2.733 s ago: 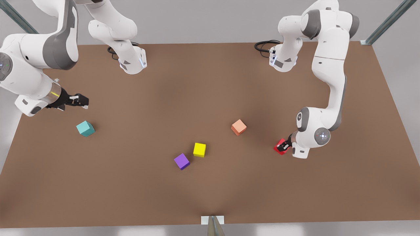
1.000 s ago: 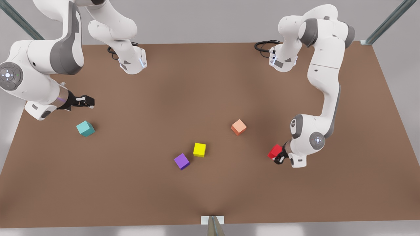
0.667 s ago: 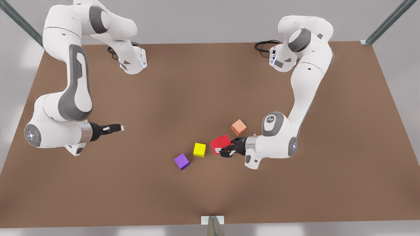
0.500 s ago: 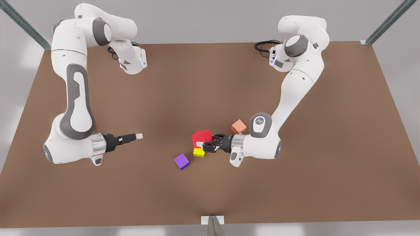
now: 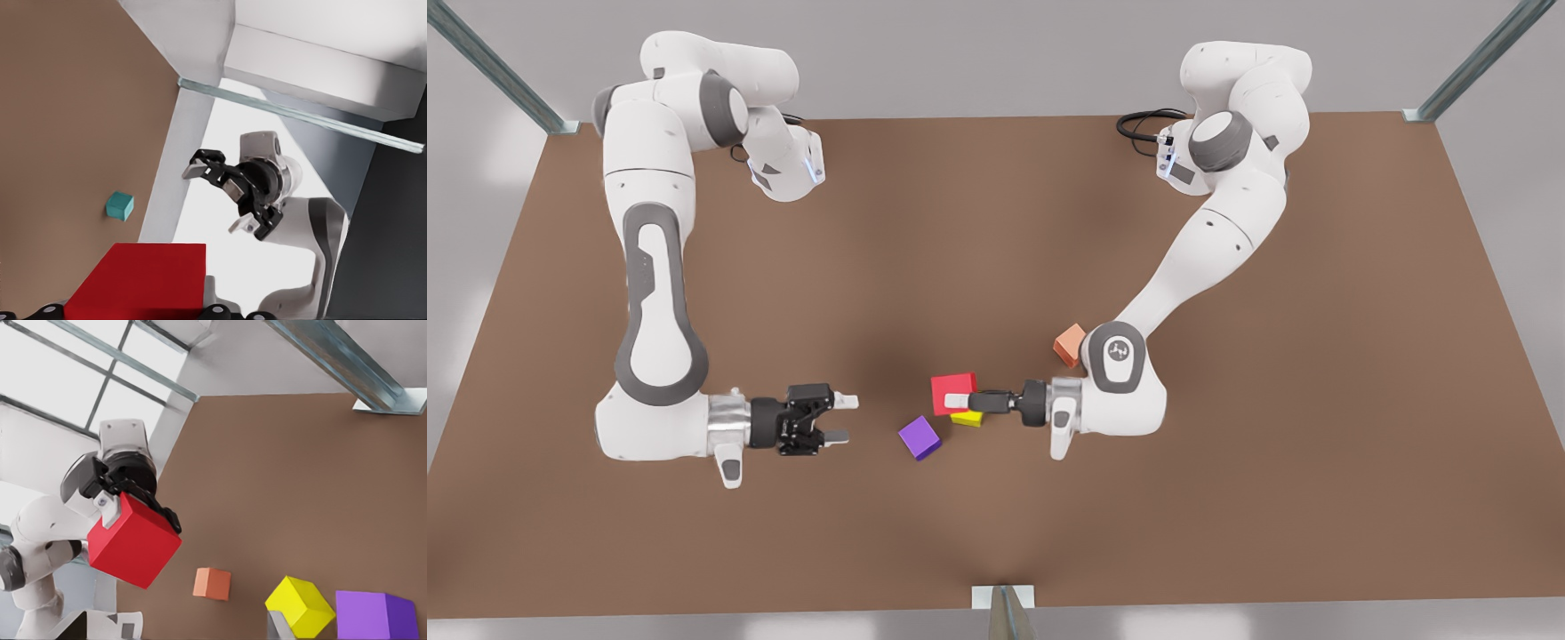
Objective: Pick up red wooden cube and pass to hand red wooden cube and place in blue wooden cube
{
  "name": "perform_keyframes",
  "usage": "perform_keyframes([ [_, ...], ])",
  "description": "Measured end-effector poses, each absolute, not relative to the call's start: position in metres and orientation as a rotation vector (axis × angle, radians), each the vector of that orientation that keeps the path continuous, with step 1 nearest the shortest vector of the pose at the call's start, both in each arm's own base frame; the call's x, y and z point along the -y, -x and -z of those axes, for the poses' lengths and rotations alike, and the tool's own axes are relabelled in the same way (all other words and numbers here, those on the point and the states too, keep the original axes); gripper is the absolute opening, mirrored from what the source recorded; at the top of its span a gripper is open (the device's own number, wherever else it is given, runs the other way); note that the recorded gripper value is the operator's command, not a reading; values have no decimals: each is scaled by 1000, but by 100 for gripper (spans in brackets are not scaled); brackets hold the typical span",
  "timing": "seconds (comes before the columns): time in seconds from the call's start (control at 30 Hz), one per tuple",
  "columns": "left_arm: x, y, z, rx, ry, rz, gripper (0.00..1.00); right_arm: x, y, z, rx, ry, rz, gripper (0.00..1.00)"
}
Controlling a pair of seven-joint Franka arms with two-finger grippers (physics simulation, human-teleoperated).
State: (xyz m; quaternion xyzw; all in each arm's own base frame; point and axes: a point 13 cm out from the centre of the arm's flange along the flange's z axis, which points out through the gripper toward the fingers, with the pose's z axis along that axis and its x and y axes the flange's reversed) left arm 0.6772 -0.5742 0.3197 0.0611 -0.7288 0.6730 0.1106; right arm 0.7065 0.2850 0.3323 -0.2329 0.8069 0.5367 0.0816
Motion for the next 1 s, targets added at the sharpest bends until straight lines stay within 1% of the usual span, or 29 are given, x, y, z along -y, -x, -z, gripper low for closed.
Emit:
perform_keyframes([
  [0.03,574,-678,-320,2175,-123,-2003,59,-295,-703,-329,-2363,735,-1612,99],
  [0.17,574,-678,-318,2273,76,-2088,59,-327,-693,-325,-2170,872,-1634,99],
  [0.3,575,-678,-317,2310,196,-2154,59,-336,-692,-328,-2014,984,-1599,100],
  [0.5,573,-681,-321,2314,252,-2227,60,-342,-686,-329,-1844,1126,-1538,100],
  [0.7,575,-681,-324,2300,257,-2260,60,-361,-679,-325,-1727,1159,-1475,100],
  [0.77,577,-679,-323,2291,250,-2260,64,-365,-680,-323,-1696,1166,-1447,100],
  [1.0,580,-675,-316,2259,204,-2253,62,-368,-682,-326,-1578,1171,-1359,100],
])
